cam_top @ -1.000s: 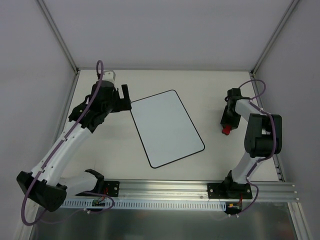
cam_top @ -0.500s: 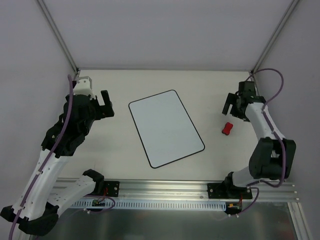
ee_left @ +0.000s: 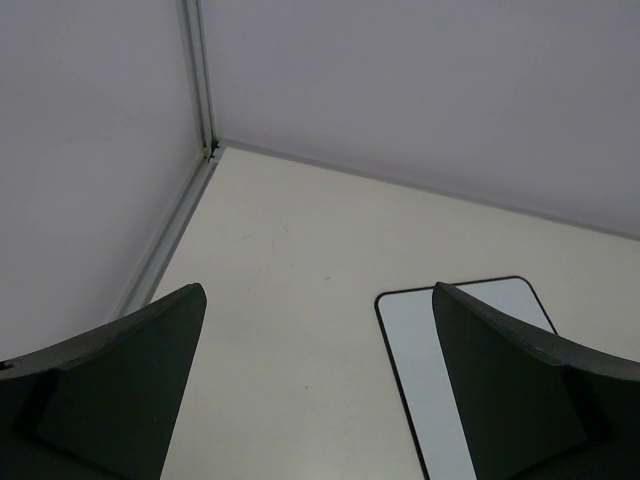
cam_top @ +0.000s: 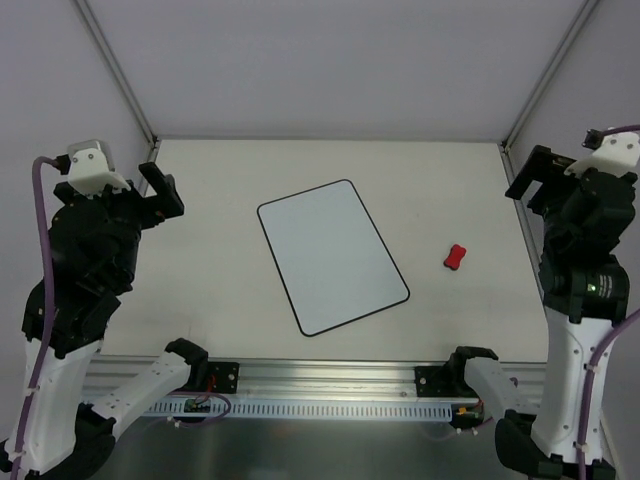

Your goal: Erase the whiteboard

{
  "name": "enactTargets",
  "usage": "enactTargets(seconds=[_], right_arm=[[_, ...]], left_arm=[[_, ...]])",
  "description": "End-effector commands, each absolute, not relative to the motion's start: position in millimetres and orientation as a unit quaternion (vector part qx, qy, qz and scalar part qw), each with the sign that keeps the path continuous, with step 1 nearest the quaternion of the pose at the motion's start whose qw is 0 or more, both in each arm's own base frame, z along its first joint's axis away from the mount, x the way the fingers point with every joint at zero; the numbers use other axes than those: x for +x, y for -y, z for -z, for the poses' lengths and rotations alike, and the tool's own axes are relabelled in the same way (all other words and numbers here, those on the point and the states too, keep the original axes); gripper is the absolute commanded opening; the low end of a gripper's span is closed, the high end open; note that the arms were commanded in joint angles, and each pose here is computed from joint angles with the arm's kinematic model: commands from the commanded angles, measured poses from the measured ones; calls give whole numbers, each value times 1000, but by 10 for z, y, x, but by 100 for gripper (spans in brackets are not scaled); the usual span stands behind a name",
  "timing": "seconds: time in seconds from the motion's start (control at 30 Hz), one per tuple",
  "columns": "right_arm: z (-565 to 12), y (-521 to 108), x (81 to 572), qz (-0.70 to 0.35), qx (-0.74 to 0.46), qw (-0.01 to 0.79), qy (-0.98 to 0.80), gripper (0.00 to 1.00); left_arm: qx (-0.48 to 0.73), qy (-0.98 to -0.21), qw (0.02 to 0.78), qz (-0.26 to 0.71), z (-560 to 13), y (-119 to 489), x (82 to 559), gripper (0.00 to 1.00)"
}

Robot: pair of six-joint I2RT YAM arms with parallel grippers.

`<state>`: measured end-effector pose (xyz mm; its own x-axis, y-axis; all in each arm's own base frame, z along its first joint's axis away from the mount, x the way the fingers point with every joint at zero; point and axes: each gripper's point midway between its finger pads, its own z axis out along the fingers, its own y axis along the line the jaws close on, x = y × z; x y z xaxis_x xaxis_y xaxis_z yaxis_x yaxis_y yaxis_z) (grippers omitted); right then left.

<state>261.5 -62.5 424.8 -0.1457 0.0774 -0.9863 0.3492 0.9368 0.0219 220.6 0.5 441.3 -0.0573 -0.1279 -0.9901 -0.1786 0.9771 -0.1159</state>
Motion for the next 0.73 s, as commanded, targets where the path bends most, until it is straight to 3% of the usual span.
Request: enactTargets(seconds=[0.0, 0.7], right_arm=[[-4560, 529, 2451, 96, 102, 681, -718, 99], [-5167, 405, 1875, 81, 76, 777, -620, 99]], left_arm=[[-121, -703, 700, -39, -4645, -180, 2073, 99], [-132, -675, 725, -38, -4838, -335, 1818, 99]])
